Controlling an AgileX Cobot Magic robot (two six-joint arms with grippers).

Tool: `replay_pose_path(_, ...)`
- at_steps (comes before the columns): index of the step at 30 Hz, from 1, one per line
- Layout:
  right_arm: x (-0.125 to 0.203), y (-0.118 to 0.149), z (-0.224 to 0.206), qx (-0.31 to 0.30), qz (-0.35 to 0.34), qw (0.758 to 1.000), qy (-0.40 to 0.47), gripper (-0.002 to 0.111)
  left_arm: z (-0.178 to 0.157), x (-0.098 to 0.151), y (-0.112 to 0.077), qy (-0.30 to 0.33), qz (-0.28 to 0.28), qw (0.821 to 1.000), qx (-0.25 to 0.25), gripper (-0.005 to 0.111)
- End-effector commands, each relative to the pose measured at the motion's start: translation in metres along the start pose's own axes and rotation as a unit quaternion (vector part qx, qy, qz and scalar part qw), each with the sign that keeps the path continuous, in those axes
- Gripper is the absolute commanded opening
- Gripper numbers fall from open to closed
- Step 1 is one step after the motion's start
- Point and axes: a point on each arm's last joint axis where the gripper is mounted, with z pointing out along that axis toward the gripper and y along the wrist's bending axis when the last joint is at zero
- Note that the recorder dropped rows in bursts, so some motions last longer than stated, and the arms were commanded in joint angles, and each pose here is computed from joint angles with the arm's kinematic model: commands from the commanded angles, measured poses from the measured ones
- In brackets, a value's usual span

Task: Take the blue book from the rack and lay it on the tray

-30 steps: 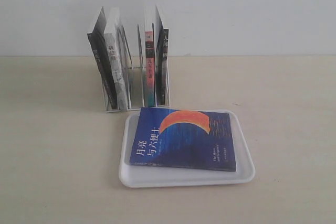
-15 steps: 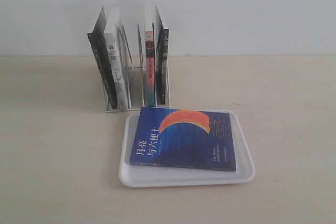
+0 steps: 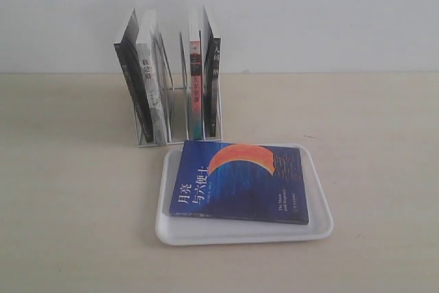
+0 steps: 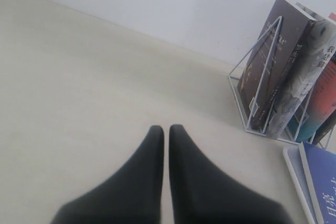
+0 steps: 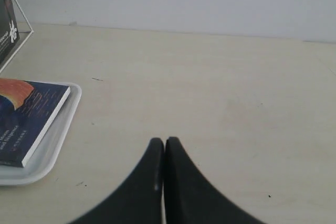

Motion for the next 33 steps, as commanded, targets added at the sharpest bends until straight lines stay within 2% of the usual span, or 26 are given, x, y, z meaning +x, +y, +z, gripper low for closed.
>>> replay_pose_path(1,0.0006,-0.0001,-0.0001,0.002,0.001,1.0,0.0,0.0,0.0,-0.0003,-0.0001,-0.006,0.002,1.0,0.002,0.004)
replay_pose_path(7,0.0006,0.0,-0.0001,0.001,0.011,1.0,0.0,0.0,0.0,-0.0003,-0.0001,-0.006,0.002,1.0,0.002,0.004)
replay_pose_path(12,0.0006,0.0,-0.0001,0.001,0.088,0.996,0.0,0.0,0.0,-0.0003,-0.0001,-0.006,0.002,1.0,0.002,0.004)
replay_pose_path(18,0.0004,0.0,-0.0001,0.001,0.084,0.996,-0.001,0.0,0.0,-0.0003,-0.0001,-0.006,0.002,1.0,0.002,0.004)
replay_pose_path(24,0.0004,-0.0004,-0.0001,0.004,0.038,0.999,-0.001,0.0,0.0,-0.0003,-0.0001,-0.006,0.002,1.0,0.002,0.004)
replay_pose_path(33,0.0004,0.0,-0.0001,0.0,0.039,0.999,-0.001,0.0,0.0,-0.0003,-0.0001,-0.006,0.002,1.0,0.002,0.004)
